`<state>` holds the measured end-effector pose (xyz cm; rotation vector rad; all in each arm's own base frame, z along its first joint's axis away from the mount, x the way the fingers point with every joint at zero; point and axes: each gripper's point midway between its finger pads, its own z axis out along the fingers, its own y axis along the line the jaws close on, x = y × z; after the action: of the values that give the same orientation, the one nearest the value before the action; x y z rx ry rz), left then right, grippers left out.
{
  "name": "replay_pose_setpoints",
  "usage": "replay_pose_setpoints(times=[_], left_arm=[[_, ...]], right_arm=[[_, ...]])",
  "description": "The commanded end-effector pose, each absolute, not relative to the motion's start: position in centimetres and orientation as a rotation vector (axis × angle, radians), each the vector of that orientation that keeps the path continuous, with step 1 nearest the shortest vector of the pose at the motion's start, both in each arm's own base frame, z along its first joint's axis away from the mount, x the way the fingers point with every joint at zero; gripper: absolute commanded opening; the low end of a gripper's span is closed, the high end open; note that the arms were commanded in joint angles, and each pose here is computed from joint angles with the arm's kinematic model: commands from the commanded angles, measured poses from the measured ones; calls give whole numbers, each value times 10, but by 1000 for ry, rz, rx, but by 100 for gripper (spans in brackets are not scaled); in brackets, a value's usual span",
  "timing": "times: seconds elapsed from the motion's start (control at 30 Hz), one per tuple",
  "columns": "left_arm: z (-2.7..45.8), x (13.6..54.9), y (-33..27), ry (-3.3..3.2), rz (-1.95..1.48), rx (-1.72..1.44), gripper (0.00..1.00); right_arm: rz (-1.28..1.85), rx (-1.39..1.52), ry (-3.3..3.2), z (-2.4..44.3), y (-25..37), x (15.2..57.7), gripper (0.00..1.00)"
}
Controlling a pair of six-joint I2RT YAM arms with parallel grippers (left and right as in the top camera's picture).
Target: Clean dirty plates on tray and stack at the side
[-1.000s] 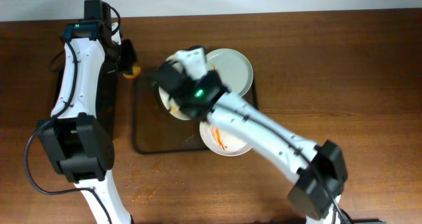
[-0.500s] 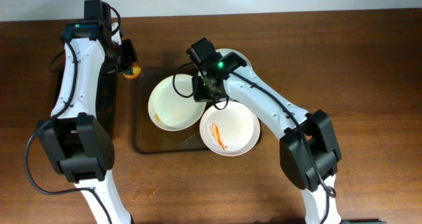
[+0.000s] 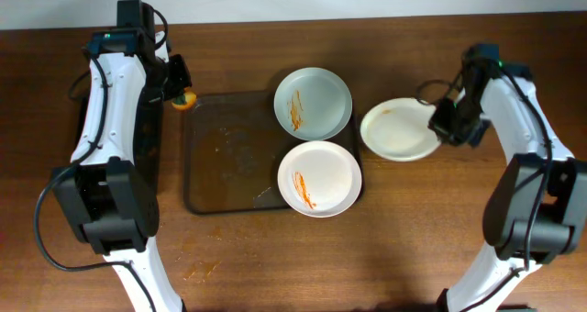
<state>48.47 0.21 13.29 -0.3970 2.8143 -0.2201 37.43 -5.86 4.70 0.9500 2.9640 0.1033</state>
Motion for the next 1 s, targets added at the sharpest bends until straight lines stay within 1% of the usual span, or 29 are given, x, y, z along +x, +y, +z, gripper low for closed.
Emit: replay_pose_setpoints(times=[0.0,0.03,0.07,0.1,0.13,0.23,0.27,0.3,0.33,0.37,0.43,0.47,0.53,0.63,0.7,0.77,0.83,0.9,0.97], left_arm=[[130,484,2,2823,-227,-382,1],[130,484,2,2823,-227,-382,0],[129,483,1,2825,-228,-381,0],[129,482,0,2831,-228,-379,0],[128,480,0,2840,-227,-380,0],[128,467,-1,2889,-224,-391,1],[132,461,-1,2898,-223,-395,1],[141,456,0,2896,-212,-394,0],[154,451,3,2878,-179,-393,1],[170,447,6,2847,-156,-390,0],[198,440,5,2789,-156,-374,0],[215,429,6,2770,-141,-372,1],[231,413,11,2765,-83,-378,1],[244,392,11,2778,-40,-401,1],[248,386,8,2776,-8,-402,1],[250,386,6,2761,38,-419,0],[253,390,1,2740,32,-408,1],[258,392,-3,2710,29,-409,1],[267,393,-5,2673,30,-407,0]], right_arm=[[108,961,2981,29,-61,362,4],[110,954,2975,28,-61,364,6],[111,950,2969,29,-62,365,18],[118,938,2971,32,-60,366,24],[132,922,2983,38,-58,365,26],[202,725,2954,90,-39,368,34],[239,637,2901,117,-24,370,39],[268,552,2854,140,-8,370,47],[298,468,2818,159,12,368,58],[319,401,2807,169,29,365,61],[341,315,2845,167,62,356,61],[348,295,2880,159,79,349,61],[341,305,2932,144,97,337,60],[235,392,2987,116,96,319,59],[231,391,2997,98,96,314,54],[246,404,3007,73,96,307,44],[302,394,2997,57,102,306,37],[307,387,2990,48,103,306,35],[300,370,3010,37,107,304,35]])
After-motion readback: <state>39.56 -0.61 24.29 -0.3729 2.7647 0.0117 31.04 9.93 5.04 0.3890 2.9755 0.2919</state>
